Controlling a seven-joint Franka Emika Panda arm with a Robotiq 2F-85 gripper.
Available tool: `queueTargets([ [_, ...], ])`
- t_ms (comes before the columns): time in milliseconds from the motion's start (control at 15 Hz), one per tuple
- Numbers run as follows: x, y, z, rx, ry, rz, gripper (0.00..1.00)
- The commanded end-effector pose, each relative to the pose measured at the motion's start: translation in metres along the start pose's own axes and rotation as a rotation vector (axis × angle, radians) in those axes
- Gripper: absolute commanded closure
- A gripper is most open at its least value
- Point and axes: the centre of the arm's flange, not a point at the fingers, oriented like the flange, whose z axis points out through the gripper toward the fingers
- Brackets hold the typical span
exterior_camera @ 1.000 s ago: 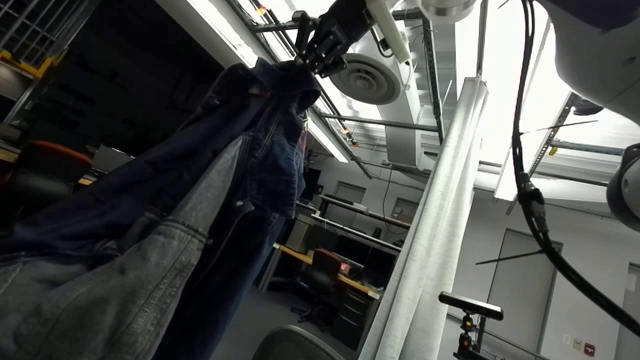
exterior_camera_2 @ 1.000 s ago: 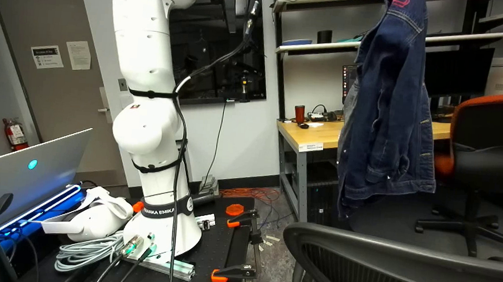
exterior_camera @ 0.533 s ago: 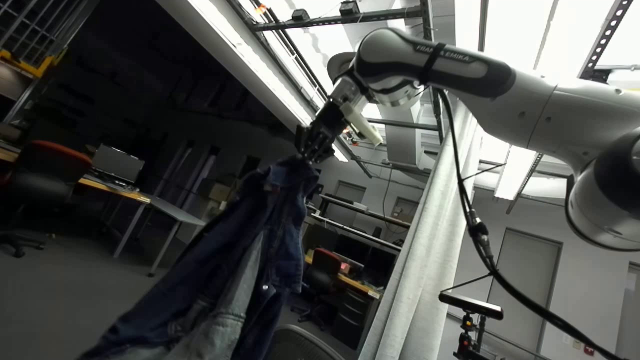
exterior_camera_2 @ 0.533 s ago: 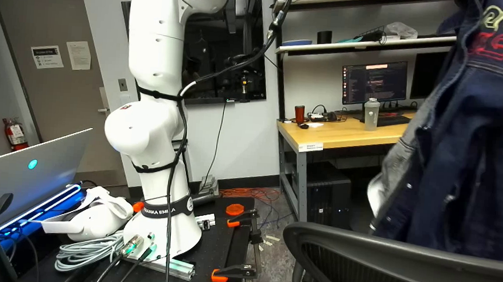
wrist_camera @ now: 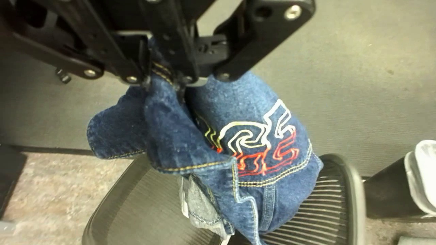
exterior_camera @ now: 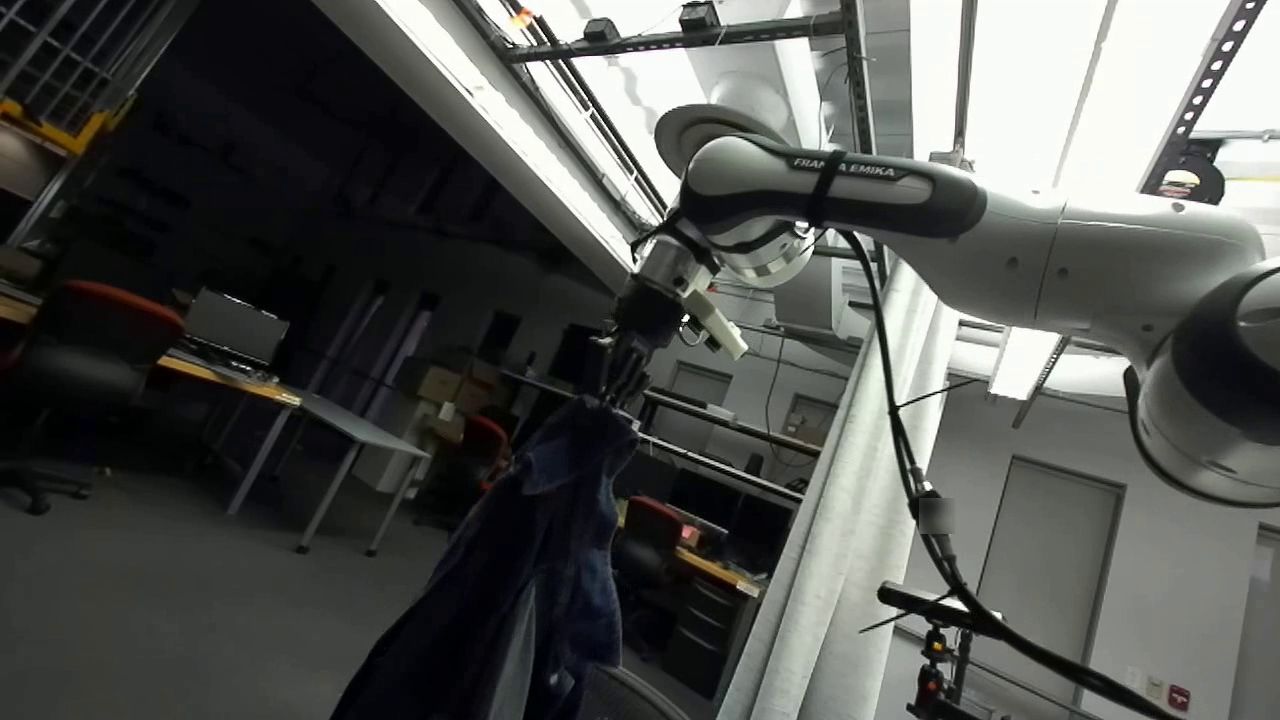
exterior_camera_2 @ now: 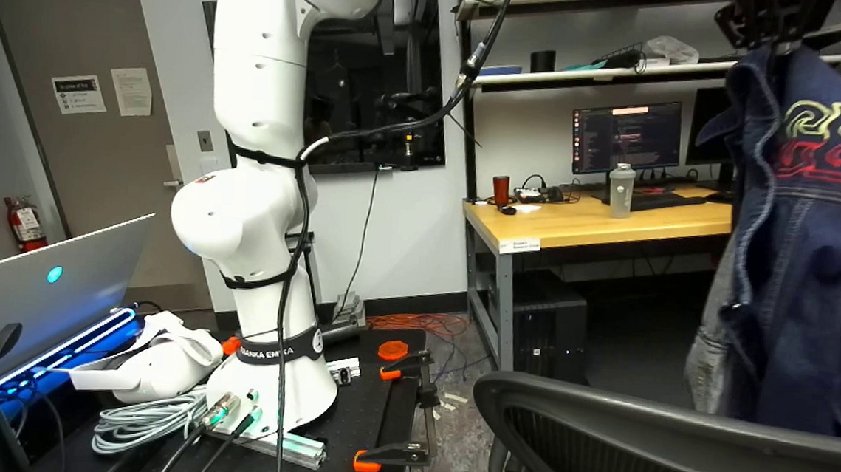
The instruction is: Take the jacket off the back of the chair and put it on the seat
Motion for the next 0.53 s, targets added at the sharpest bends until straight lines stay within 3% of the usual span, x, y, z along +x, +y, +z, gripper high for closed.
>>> queueTargets([
  [0,-0.052,-0.044,0.031,0.103,-0.045,-0.072,0.97],
  [333,-0.079,-0.051,0.088,0.155,-0.154,-0.036,0.97],
  [400,-0.084,-0.049,0.096,0.142,-0.162,-0.033,0.64],
  [467,-0.09,-0.048,0.106,0.127,-0.164,-0.034,0.63],
])
